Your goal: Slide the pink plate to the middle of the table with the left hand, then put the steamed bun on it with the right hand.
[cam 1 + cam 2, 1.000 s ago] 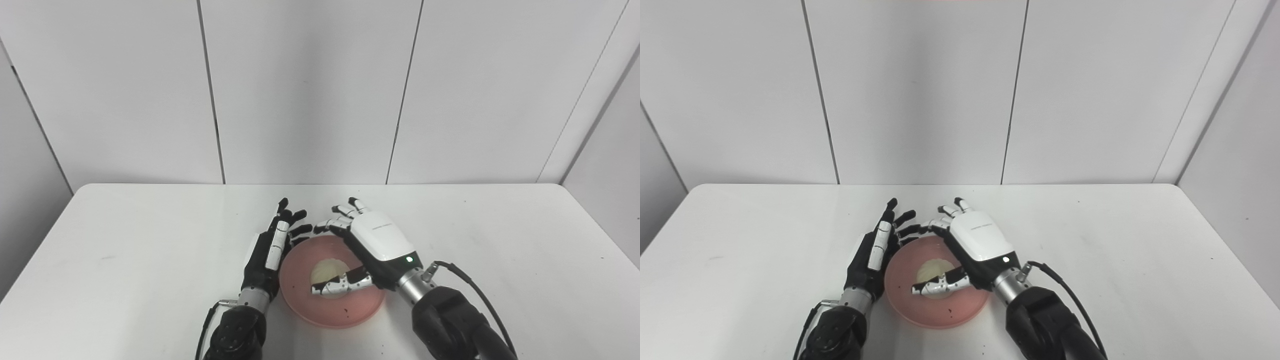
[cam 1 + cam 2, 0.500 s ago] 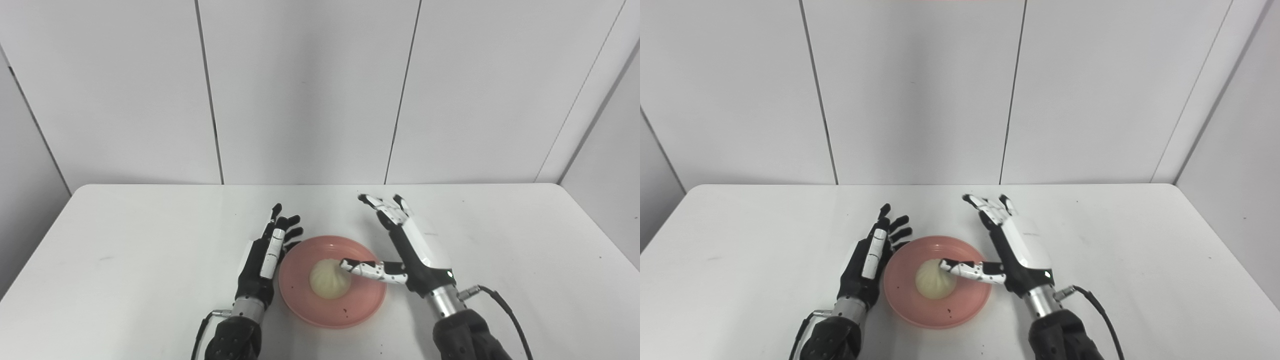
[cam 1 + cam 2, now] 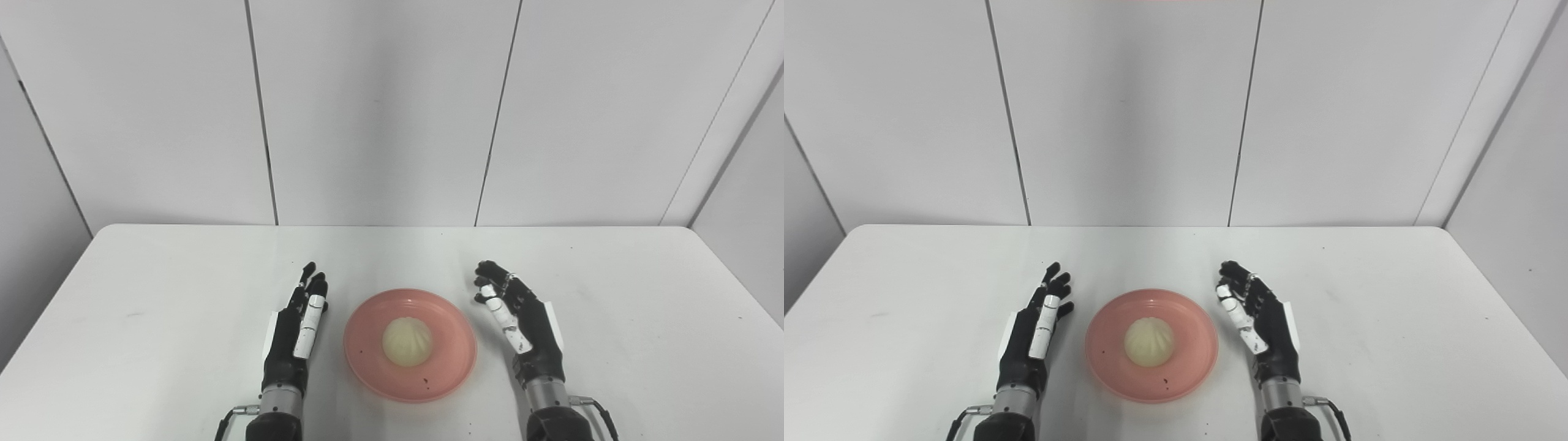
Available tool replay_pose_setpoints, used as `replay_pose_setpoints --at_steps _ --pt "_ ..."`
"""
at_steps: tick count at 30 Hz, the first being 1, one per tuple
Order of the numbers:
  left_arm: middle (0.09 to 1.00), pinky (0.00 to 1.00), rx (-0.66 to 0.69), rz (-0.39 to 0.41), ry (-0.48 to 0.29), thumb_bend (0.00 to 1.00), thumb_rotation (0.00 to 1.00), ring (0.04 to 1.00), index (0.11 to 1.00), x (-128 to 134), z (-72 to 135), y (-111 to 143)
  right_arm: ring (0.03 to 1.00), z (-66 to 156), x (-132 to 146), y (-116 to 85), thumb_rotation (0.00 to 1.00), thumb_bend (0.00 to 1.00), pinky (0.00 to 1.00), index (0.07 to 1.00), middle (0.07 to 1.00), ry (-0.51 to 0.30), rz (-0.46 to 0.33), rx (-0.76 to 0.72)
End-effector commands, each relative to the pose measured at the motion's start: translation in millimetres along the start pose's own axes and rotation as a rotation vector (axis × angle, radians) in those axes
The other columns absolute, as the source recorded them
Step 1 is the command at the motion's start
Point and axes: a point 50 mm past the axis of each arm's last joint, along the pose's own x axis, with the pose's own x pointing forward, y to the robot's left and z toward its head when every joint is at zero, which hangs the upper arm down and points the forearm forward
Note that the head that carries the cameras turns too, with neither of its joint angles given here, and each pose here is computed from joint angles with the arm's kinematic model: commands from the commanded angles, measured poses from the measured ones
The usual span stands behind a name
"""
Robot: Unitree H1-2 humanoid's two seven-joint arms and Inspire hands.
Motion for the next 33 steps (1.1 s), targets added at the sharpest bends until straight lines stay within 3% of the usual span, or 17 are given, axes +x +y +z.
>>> replay_pose_setpoints --at_steps 1,9,11,13,20,33 --pt "0.983 0.99 0.027 0.04 -0.034 0.72 0.96 0.981 0.96 2.6 8.5 3.2 0.792 -6.2 -7.3 7.1 0.62 0.82 0.75 0.754 0.807 0.032 0.016 0.076" --pt "0.993 1.0 -0.004 0.018 0.022 0.74 0.95 1.0 0.984 7.5 6.8 3.2 0.796 -9.4 -9.7 9.4 0.7 0.83 0.76 0.789 0.822 0.098 0.032 0.135" --pt "0.997 1.0 -0.012 -0.003 0.025 0.74 0.96 1.0 0.99 8.0 6.3 2.5 0.822 -10.0 -9.8 9.7 0.82 0.86 0.77 0.817 0.858 0.109 0.034 0.12" --pt "1.0 1.0 -0.029 -0.03 0.031 0.74 0.96 1.0 0.999 7.8 5.7 2.1 0.832 -11.3 -9.8 9.6 0.87 0.89 0.79 0.831 0.871 0.113 0.033 0.103" --pt "1.0 1.0 -0.072 -0.074 0.03 0.76 0.95 1.0 1.0 6.4 4.8 0.5 0.863 -12.8 -10.0 8.5 0.87 0.92 0.84 0.88 0.902 0.125 0.026 0.071" --pt "0.992 1.0 -0.082 -0.112 0.04 0.72 0.96 1.0 1.0 6.7 5.0 -1.8 0.92 -14.6 -10.6 5.5 0.85 0.87 0.95 0.931 0.933 0.128 0.022 -0.04"
